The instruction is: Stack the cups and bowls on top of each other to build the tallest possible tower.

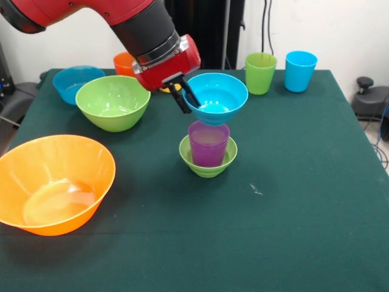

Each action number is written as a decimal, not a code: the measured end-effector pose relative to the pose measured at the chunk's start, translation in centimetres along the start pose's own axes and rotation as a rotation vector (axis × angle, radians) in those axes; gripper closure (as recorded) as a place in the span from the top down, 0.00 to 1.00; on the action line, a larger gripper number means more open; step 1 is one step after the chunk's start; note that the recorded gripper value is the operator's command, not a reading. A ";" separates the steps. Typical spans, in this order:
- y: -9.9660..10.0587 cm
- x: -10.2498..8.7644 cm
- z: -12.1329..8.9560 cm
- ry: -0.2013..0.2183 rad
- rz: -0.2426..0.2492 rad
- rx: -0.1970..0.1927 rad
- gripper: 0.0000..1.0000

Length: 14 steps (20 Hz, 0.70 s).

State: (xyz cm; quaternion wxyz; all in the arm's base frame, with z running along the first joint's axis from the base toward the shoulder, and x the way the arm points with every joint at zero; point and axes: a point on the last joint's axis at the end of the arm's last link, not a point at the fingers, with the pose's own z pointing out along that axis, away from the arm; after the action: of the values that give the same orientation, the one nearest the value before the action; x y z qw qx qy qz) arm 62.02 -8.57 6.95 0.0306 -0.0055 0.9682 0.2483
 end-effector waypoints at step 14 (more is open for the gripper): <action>-1.2 -0.9 -0.8 -0.030 -0.025 0.059 0.00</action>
State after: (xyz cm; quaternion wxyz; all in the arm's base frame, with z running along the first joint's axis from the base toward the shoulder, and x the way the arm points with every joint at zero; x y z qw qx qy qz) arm 62.87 -9.99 7.13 0.0483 -0.0130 0.9744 0.2194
